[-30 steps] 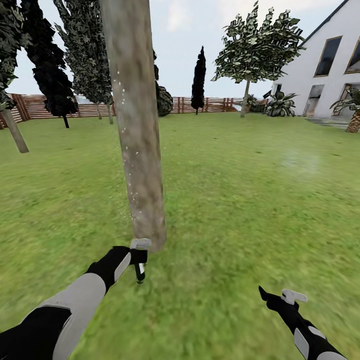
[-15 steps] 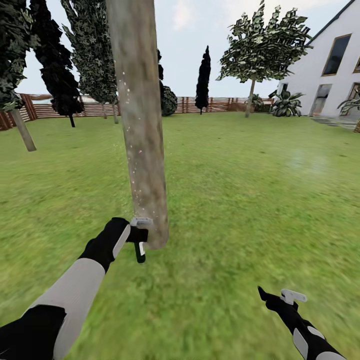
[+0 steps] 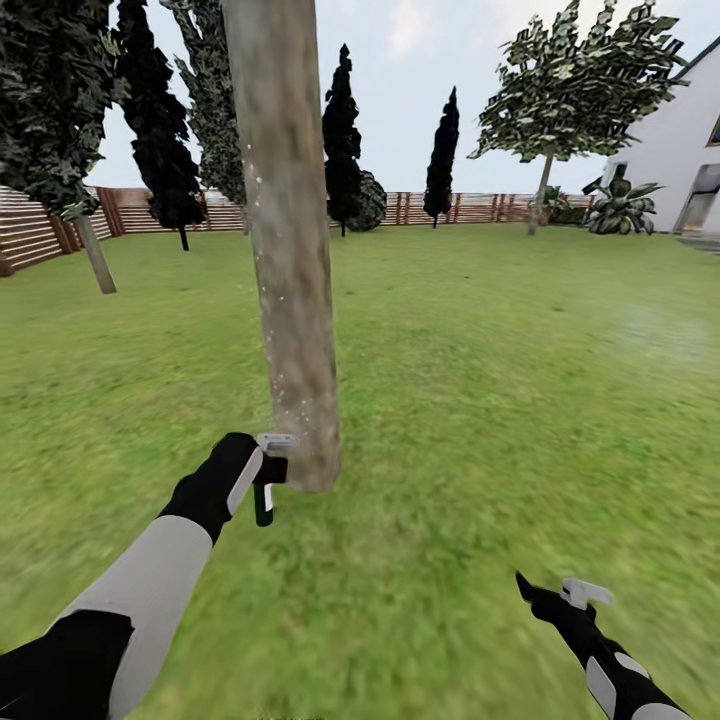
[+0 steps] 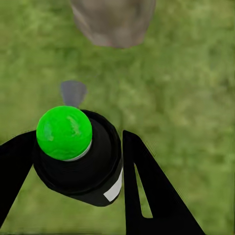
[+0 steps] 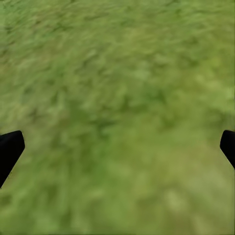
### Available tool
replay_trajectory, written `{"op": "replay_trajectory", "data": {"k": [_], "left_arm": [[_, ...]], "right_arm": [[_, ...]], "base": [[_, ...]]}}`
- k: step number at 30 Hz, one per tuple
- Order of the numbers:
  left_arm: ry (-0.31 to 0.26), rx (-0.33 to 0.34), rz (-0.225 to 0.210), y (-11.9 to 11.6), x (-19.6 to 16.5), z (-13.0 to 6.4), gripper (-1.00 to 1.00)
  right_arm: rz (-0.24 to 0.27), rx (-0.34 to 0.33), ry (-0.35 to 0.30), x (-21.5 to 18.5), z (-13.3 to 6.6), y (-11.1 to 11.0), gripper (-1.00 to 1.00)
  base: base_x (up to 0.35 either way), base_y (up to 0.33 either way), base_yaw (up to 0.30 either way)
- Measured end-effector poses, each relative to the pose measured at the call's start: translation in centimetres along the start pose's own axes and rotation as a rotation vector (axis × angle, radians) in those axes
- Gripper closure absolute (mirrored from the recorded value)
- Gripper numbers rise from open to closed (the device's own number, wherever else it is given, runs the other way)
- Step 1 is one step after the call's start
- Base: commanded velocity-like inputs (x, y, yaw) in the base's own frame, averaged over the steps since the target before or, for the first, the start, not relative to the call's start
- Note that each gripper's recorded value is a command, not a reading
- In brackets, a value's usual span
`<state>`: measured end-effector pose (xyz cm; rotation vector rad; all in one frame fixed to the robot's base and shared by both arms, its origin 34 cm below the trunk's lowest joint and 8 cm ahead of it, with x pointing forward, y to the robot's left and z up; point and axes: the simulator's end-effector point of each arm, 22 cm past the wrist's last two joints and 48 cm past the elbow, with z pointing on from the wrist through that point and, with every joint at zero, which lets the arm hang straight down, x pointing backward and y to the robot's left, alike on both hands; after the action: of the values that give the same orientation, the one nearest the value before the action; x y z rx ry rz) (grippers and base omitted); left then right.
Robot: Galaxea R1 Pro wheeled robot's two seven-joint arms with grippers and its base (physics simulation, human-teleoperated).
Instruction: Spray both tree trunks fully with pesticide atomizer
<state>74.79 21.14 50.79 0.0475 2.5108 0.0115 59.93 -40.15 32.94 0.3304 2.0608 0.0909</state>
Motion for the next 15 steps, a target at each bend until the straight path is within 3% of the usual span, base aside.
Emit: {"op": "replay_trajectory", "data": {"k": [3,12,15], "left_arm": [[0.000,-0.001,0.001,0.02,0.01,0.00,1.00],[-0.018,0.001,-0.001,-0.03,-0.69,-0.38,1.00],[-0.019,0.000,0.001,-0.04,-0.74,-0.41,1.00]], "right_arm": [[0.000,0.000,0.000,0.01,0.00,0.00,-1.00],[0.000,0.000,0.000,0.01,0.00,0.01,-1.00],[0.000,0.000,0.000,0.00,0.00,0.01,-1.00]], "base": [[0.056,-0.177,0.257],[0.135,-0.278,0.027],[0.020,-0.301,0.187]]}}
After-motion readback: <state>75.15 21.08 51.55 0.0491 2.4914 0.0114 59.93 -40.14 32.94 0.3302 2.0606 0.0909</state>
